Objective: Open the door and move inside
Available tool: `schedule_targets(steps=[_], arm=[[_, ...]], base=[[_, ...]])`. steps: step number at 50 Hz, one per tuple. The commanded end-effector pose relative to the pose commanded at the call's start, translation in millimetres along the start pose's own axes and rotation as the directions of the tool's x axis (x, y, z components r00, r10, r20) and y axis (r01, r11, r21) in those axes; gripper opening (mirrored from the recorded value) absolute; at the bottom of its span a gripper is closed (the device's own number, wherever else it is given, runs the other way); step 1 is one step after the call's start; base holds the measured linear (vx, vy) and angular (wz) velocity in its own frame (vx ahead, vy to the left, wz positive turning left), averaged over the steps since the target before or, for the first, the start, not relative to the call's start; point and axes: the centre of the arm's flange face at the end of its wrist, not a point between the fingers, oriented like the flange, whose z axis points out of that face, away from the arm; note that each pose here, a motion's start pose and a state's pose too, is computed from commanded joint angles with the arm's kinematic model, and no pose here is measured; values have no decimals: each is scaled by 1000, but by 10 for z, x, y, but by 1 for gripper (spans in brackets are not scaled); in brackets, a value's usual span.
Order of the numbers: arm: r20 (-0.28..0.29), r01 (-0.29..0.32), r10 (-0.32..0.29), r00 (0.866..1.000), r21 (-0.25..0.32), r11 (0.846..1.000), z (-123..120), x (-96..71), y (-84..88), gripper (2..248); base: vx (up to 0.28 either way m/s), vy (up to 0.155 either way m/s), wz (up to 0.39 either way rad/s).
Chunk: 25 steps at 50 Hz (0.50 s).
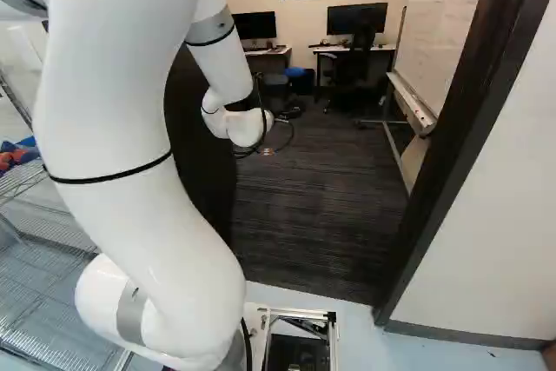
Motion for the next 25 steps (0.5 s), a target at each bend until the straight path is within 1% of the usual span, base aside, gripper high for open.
schedule_targets(steps=[12,25], arm=[[6,1,-1,1000,4,1000,-144,-42,-27,247],[16,1,-2,1000,11,1000,-365,-115,-64,247]], base=[[0,0,0],[0,0,0]])
